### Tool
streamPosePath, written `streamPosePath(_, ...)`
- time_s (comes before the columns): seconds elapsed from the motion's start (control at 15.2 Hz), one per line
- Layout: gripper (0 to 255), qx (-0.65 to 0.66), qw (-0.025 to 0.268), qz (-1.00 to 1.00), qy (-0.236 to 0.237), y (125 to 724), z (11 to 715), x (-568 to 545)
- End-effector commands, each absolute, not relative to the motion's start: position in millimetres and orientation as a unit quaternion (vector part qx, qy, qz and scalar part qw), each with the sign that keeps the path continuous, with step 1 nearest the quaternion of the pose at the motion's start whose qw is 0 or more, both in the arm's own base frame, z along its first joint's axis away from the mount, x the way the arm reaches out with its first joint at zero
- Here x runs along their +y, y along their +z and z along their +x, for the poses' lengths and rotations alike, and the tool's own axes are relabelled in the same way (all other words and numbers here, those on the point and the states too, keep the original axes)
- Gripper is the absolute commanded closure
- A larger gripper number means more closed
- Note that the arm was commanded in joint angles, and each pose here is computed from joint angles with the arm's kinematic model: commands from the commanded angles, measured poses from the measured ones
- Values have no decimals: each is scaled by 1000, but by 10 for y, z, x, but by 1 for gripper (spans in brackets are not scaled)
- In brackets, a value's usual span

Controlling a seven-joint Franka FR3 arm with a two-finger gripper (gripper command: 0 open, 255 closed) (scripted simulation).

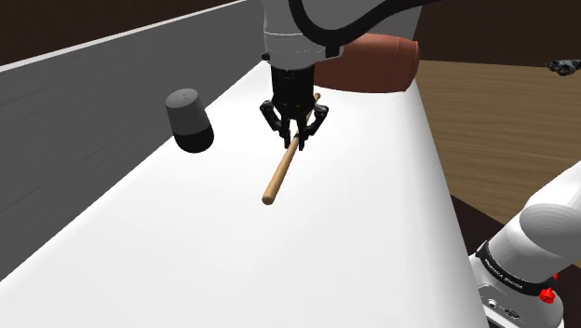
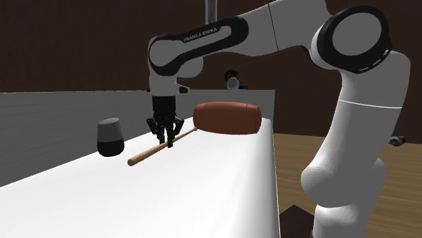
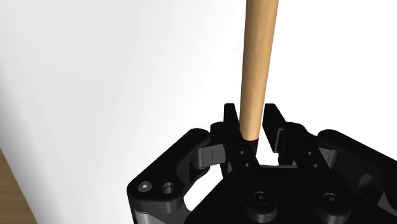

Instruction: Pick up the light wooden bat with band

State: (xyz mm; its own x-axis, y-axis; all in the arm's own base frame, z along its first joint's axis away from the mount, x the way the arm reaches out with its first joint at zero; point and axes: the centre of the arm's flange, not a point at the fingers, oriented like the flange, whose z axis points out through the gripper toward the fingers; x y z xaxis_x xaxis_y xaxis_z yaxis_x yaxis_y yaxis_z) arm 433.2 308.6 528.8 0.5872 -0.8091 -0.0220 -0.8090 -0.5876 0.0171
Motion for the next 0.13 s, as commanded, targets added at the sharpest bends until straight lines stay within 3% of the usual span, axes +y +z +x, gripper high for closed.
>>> streamPosePath(0.0, 255, -454, 3, 891, -14, 5351, 4332, 3083)
streamPosePath(0.07, 255, -454, 3, 891, -14, 5351, 4332, 3083)
